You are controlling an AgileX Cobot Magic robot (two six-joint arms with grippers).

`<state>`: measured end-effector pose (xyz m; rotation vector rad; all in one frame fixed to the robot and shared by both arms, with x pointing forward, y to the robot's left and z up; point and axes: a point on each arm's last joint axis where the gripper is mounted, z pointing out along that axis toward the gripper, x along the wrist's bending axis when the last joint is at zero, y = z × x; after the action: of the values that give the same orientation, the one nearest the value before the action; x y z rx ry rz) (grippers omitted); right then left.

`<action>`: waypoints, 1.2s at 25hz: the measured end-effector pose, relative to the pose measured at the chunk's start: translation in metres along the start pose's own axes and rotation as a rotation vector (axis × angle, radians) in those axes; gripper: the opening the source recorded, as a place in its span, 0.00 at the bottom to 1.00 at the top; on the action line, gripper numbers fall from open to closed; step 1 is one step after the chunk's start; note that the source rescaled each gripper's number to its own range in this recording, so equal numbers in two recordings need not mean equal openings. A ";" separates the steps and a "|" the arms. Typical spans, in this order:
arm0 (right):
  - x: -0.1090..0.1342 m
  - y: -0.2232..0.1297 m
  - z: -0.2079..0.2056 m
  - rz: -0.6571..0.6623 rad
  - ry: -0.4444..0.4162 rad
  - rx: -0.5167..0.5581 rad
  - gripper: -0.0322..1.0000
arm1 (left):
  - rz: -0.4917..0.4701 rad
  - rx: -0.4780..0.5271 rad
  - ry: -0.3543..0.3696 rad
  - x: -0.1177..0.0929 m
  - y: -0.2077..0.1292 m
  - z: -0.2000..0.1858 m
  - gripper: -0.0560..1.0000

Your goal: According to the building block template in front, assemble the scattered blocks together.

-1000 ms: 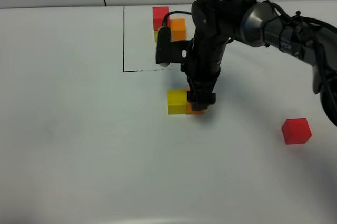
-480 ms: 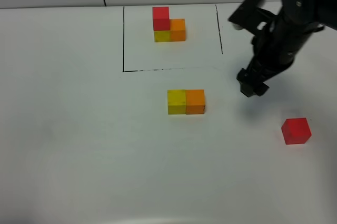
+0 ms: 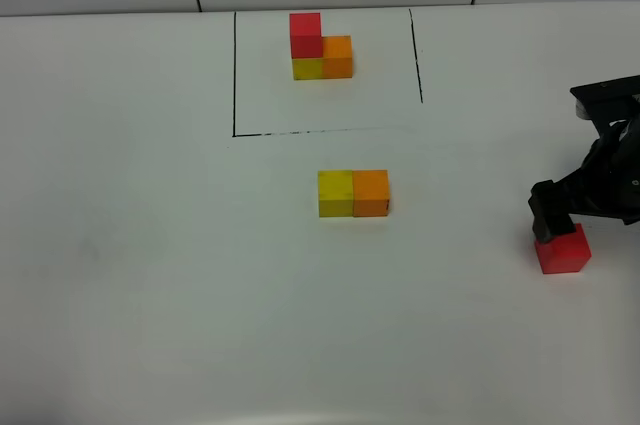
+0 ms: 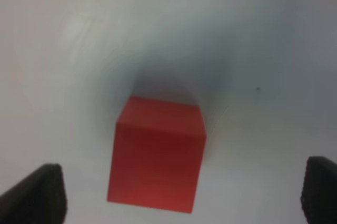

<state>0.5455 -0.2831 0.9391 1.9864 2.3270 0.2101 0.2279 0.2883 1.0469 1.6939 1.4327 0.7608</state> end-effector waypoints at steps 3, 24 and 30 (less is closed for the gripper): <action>-0.002 0.001 0.014 0.019 0.010 0.019 0.81 | 0.000 0.000 0.000 0.000 0.000 0.000 0.17; 0.029 0.015 0.004 -0.358 0.042 0.049 0.05 | 0.000 0.000 0.000 0.000 0.000 0.000 0.17; 0.110 0.051 -0.037 -0.922 0.038 0.005 0.05 | 0.000 0.000 0.000 0.000 0.000 0.000 0.17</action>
<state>0.5729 -0.1689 0.9869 0.7348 2.9502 0.1664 0.2279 0.2883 1.0469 1.6939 1.4327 0.7608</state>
